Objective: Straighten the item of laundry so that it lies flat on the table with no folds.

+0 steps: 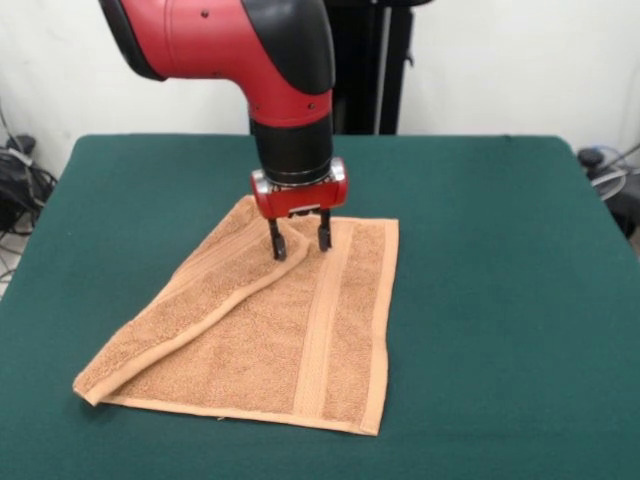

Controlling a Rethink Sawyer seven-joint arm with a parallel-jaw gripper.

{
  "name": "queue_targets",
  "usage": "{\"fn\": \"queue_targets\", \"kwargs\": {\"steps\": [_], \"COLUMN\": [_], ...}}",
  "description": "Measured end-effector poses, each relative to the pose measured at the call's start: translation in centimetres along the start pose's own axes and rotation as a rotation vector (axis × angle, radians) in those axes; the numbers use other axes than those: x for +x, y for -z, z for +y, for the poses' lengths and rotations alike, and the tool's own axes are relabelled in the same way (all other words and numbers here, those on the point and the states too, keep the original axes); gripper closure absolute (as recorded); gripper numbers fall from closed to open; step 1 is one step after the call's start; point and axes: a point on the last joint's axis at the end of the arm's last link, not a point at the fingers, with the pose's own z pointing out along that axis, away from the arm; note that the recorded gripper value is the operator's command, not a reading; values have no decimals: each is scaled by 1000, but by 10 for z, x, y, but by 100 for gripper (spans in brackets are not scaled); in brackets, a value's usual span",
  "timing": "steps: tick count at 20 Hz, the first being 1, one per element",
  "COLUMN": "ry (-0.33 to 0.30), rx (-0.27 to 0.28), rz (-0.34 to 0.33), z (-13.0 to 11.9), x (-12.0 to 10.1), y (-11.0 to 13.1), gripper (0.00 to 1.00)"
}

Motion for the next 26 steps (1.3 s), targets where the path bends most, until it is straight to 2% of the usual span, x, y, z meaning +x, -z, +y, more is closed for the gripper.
{"fn": "queue_targets", "kwargs": {"steps": [15, 16, 26], "ry": [6, 5, 2], "rx": [0, 2, 9], "rz": [0, -2, -11], "z": [-1, -3, -10], "x": [1, 1, 1], "y": [-6, -6, -6], "gripper": [0, 100, 100]}}
